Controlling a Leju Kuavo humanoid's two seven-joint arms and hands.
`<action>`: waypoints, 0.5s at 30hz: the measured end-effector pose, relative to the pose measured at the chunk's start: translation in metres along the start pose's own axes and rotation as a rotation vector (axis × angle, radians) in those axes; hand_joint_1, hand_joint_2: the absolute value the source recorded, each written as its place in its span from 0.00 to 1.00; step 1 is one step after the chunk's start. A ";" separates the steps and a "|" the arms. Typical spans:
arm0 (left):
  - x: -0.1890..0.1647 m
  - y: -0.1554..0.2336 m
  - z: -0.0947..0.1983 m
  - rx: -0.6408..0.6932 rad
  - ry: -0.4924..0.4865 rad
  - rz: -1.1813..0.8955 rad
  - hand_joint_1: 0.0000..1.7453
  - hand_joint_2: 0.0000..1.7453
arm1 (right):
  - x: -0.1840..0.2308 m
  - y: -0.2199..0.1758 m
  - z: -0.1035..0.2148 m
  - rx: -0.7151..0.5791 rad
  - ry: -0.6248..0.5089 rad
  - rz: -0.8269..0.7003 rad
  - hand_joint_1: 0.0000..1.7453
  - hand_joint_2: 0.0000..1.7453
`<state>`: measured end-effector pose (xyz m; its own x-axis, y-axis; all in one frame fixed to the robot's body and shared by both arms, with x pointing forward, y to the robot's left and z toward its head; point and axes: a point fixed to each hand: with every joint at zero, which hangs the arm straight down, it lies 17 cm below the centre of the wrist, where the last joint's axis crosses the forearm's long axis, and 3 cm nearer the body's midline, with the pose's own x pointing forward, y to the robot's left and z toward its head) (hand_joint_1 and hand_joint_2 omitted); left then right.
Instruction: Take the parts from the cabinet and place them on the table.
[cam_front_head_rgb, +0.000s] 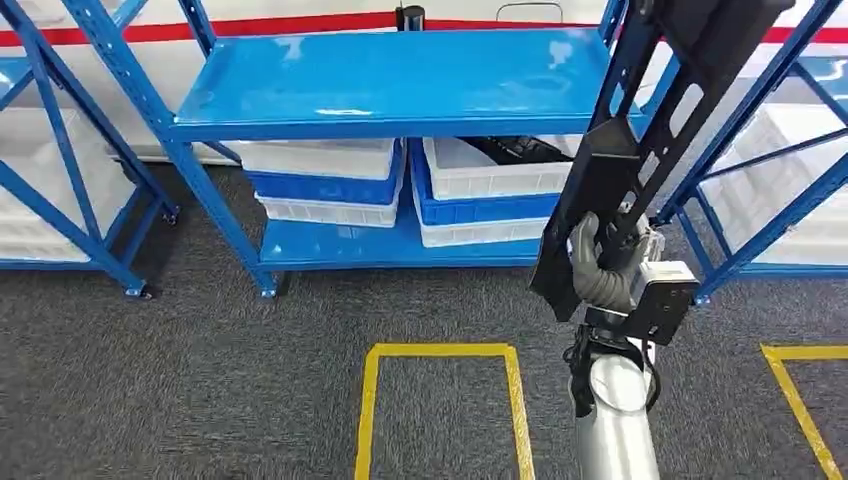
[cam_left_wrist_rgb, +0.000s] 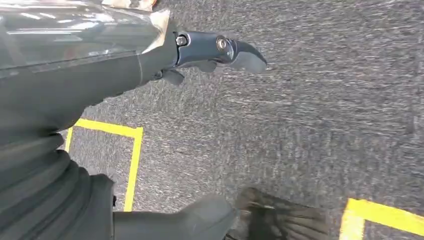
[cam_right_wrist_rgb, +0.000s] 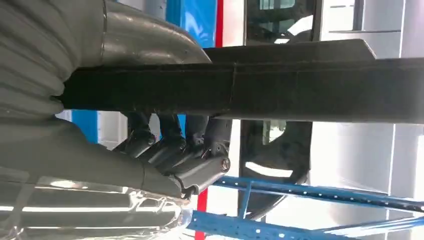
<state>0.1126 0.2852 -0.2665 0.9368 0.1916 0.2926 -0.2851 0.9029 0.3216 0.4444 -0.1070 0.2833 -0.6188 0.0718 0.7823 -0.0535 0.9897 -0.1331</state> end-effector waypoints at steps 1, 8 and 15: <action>0.000 0.000 0.000 0.001 0.002 0.001 0.00 1.00 | -0.001 0.000 0.001 0.001 0.005 -0.002 1.00 1.00; -0.002 0.014 -0.006 0.031 0.041 0.023 0.00 1.00 | -0.011 -0.004 0.001 -0.012 0.051 -0.014 1.00 1.00; -0.001 0.019 -0.008 0.039 0.039 0.027 0.00 1.00 | -0.020 -0.013 0.003 -0.019 0.074 -0.009 1.00 1.00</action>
<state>0.1076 0.3055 -0.2676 0.9356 0.2313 0.2666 -0.3175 0.8816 0.3492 0.4554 -0.1214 0.2672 -0.5582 0.0708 0.8267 -0.0440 0.9924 -0.1148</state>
